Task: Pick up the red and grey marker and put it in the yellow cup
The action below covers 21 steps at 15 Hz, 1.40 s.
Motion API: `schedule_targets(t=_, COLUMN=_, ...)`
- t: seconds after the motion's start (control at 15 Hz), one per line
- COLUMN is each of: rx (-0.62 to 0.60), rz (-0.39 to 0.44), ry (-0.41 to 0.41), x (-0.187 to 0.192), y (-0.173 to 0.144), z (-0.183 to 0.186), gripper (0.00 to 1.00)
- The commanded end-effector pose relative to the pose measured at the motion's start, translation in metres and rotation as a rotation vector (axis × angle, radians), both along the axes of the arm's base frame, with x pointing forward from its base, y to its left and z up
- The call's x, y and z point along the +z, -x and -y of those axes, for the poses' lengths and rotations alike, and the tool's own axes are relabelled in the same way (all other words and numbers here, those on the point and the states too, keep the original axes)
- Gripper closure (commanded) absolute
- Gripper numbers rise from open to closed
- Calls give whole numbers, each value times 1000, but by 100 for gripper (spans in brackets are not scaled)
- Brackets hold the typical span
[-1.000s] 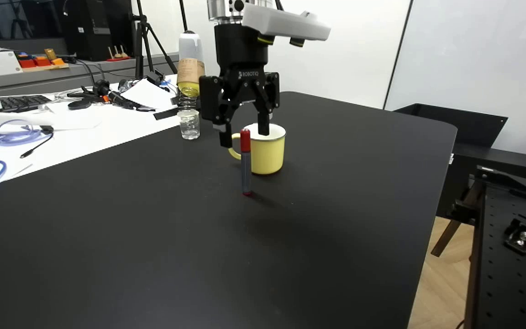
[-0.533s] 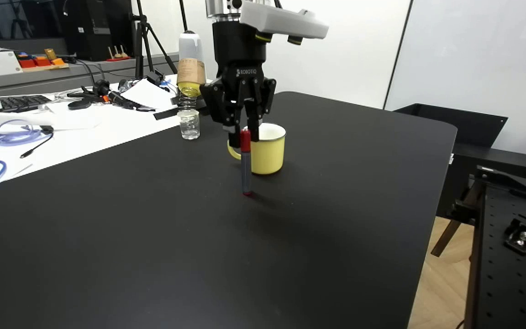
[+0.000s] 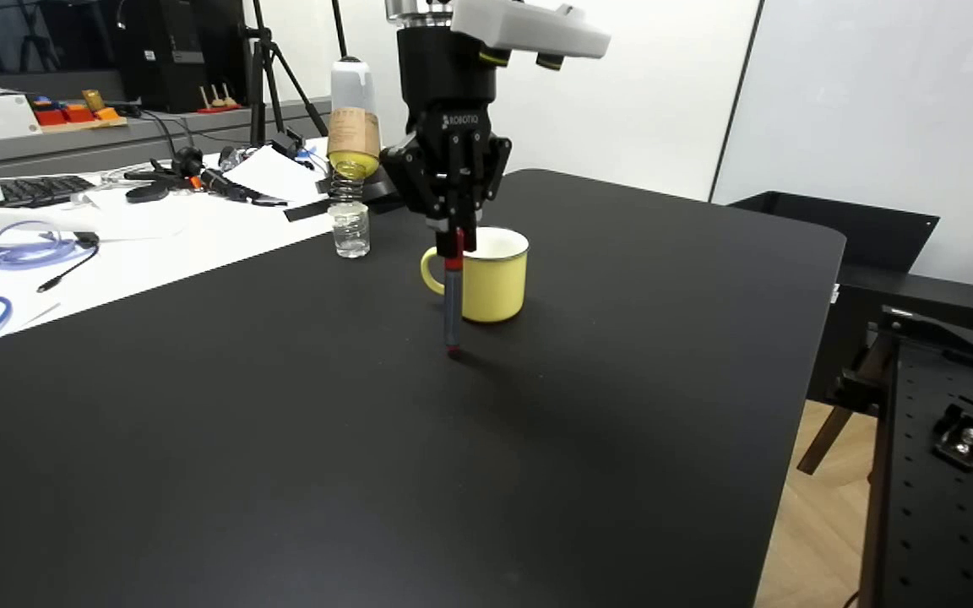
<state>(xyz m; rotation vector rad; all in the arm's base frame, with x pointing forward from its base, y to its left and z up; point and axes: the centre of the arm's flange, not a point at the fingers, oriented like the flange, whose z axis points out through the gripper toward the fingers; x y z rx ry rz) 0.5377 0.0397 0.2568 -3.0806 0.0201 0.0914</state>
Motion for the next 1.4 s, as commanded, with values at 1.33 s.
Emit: schedule_targets(t=1.33, rx=-187, rz=117, ry=46, x=97, y=-9, z=68, gripper=95)
